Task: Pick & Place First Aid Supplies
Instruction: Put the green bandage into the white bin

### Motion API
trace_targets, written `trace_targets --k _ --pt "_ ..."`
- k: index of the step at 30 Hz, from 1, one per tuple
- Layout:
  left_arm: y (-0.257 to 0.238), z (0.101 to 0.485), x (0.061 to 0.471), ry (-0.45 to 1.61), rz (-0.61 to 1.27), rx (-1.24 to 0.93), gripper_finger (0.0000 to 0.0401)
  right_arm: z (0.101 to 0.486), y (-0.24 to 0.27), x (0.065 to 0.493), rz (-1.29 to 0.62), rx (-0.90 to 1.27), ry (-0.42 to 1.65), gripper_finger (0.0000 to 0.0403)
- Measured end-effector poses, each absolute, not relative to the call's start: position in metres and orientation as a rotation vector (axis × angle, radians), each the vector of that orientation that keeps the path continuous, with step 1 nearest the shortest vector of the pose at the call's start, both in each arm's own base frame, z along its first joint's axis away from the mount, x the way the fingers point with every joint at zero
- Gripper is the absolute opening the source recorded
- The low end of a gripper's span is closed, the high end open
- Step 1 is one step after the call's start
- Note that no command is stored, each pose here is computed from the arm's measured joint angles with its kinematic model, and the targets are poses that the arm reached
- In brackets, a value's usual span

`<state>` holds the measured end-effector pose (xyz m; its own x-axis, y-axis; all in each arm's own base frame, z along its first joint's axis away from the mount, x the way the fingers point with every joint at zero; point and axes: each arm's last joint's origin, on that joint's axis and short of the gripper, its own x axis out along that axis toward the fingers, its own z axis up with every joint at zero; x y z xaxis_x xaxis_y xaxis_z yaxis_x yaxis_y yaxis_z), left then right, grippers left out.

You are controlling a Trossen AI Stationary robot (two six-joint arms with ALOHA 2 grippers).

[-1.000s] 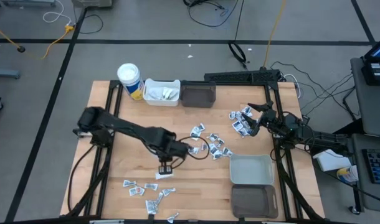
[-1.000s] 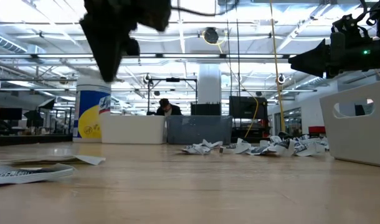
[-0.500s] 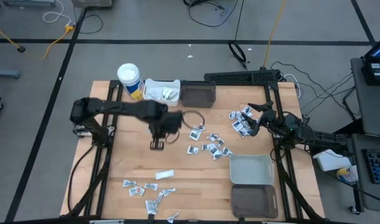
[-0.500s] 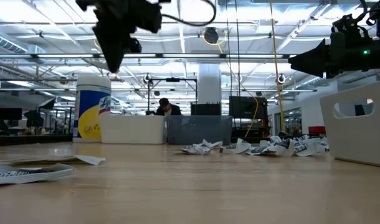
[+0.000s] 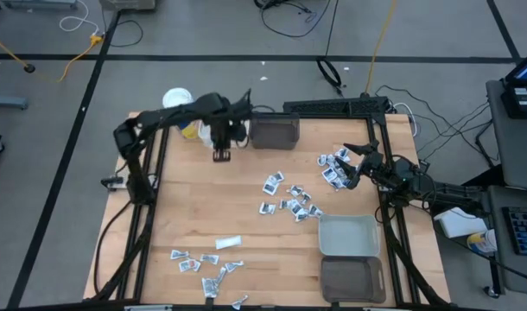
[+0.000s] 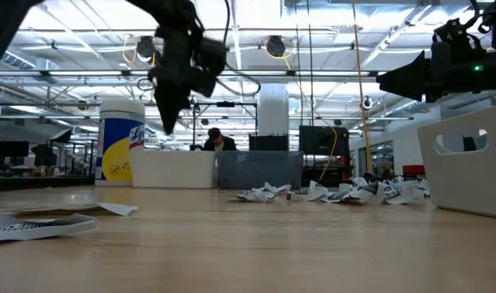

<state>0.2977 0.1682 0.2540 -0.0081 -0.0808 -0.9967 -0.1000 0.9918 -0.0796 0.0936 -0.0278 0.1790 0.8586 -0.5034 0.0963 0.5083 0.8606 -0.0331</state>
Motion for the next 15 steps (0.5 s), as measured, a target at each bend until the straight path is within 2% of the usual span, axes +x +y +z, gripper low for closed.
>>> trace_targets --k 7,15 --pt "0.225 0.248 0.306 1.604 0.071 -0.154 0.0 0.179 -0.028 0.094 -0.532 -0.058 -0.085 0.0279" --pt "0.267 0.254 0.31 1.572 0.124 -0.178 0.0 0.179 -0.028 0.094 -0.532 -0.058 -0.086 0.0279"
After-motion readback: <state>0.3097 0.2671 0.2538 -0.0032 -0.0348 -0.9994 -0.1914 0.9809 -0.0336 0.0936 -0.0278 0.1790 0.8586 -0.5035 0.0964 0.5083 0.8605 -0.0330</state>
